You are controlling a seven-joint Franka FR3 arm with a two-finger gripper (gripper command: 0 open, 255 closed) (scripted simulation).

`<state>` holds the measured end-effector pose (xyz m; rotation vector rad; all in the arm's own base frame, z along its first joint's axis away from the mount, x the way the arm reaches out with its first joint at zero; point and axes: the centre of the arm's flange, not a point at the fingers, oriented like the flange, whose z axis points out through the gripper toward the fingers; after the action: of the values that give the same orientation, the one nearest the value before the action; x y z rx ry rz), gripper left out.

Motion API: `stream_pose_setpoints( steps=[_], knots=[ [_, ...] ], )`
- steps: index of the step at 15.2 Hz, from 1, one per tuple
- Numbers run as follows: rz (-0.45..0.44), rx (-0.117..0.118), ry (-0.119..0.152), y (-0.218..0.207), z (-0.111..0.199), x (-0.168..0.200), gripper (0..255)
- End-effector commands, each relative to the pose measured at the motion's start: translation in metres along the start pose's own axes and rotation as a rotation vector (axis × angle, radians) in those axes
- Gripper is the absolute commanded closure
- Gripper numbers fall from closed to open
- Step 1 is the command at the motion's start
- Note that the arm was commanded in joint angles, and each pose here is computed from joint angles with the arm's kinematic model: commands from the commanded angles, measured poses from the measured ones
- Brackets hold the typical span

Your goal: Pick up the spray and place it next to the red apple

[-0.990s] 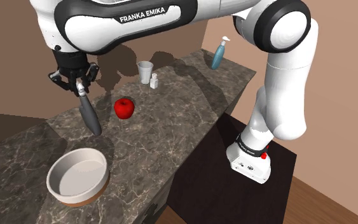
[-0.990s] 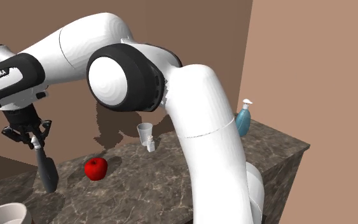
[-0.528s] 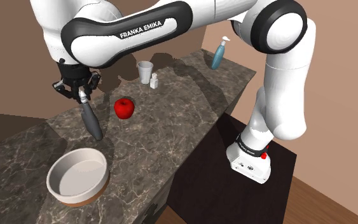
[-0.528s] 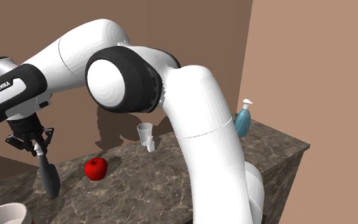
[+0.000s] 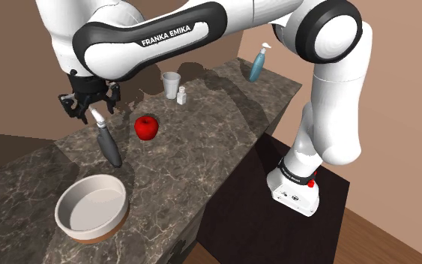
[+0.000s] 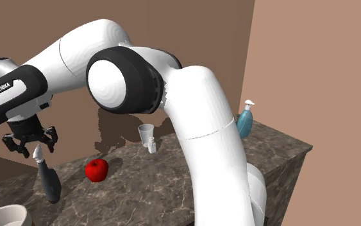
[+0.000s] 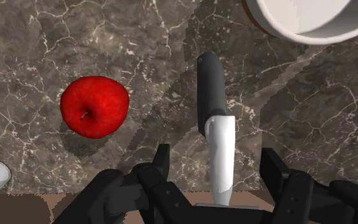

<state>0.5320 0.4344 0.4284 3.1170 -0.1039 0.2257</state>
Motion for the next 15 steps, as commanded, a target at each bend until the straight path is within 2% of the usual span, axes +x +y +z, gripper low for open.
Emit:
stream_pose_setpoints(
  steps=[1, 4, 8, 15],
  knots=[
    [0.000, 0.000, 0.000, 0.000, 0.000, 0.000, 0],
    [0.000, 0.000, 0.000, 0.000, 0.000, 0.000, 0],
    [0.000, 0.000, 0.000, 0.000, -0.050, 0.000, 0],
    [0.000, 0.000, 0.000, 0.000, -0.050, 0.000, 0]
  ],
)
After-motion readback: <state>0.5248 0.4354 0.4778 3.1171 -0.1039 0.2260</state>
